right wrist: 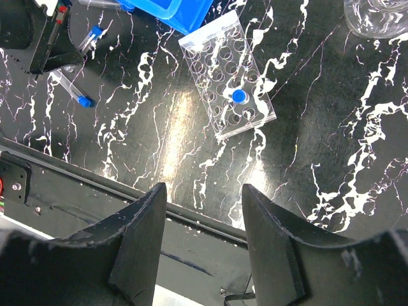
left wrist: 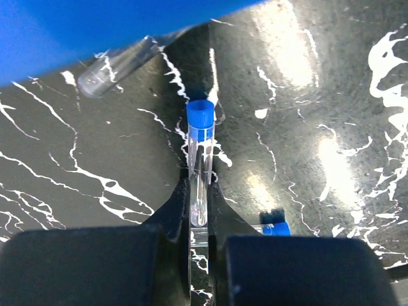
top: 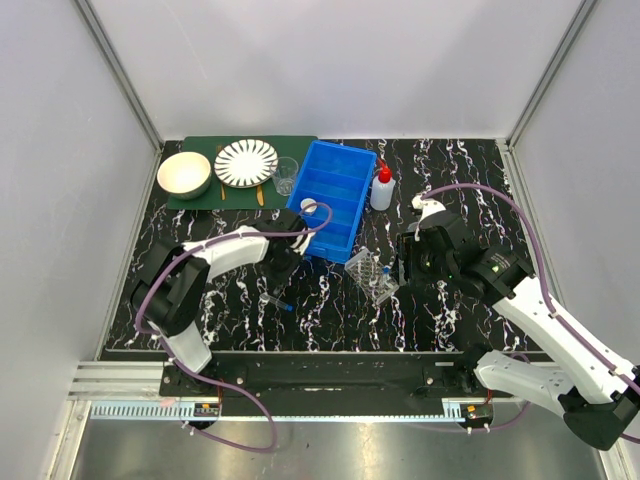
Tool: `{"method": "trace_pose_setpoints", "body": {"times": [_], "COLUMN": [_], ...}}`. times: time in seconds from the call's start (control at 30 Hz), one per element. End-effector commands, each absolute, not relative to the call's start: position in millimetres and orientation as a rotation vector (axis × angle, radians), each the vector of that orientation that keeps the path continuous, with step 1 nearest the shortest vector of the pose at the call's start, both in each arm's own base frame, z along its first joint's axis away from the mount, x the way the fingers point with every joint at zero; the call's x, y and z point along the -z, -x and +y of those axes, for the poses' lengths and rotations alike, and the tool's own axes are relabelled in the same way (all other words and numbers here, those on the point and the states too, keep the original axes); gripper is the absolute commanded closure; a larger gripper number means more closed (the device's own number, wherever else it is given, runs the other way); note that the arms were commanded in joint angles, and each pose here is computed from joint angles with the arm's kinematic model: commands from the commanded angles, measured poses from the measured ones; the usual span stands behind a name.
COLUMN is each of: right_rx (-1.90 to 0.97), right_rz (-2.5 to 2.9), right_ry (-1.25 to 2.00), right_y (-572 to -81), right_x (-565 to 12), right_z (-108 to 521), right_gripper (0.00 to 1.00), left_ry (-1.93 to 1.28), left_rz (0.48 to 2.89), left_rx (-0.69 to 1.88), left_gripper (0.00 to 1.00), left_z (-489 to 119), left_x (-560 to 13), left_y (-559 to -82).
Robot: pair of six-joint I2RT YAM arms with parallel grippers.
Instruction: Organize the chemistry lab equipment
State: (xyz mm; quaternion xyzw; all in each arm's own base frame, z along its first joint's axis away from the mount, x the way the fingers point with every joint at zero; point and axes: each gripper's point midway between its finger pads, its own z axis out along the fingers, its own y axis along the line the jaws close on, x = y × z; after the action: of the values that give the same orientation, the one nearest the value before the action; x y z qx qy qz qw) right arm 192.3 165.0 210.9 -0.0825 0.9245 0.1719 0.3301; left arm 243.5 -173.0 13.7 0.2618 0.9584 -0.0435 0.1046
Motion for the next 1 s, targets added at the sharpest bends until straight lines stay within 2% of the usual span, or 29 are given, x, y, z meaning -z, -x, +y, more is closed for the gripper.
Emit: {"method": "trace_pose_setpoints", "body": {"times": [0.0, 0.23, 0.53, 0.7, 0.97], "right_rx": [-0.469, -0.573, -0.964, -1.200, -1.354], "right_rz": [2.404, 2.395, 2.337, 2.218, 2.264], "right_ry": [0.194, 0.226, 0.344, 0.358, 0.332], "right_y": [-194, -188, -147, -124, -126], "right_x": [-215, -232, -256, -288, -283], "right_z": [167, 179, 212, 223, 256], "right_gripper": [0.44, 0.43, 0.41, 0.34, 0.36], "left_ry": [-0.833, -0.987, -1.138, -1.183, -1.221], "left_rz": [2.817, 2.681, 2.356, 2.163, 2.016], "left_rx": [0.223, 0.354, 0.653, 0.861, 1.013], "left_gripper": [1.00, 1.00, 1.00, 1.00, 1.00], "left_z": [-191, -226, -281, -285, -278], "left_x": [-16, -59, -150, -199, -228], "left_y": [-231, -211, -171, -145, -117]}}
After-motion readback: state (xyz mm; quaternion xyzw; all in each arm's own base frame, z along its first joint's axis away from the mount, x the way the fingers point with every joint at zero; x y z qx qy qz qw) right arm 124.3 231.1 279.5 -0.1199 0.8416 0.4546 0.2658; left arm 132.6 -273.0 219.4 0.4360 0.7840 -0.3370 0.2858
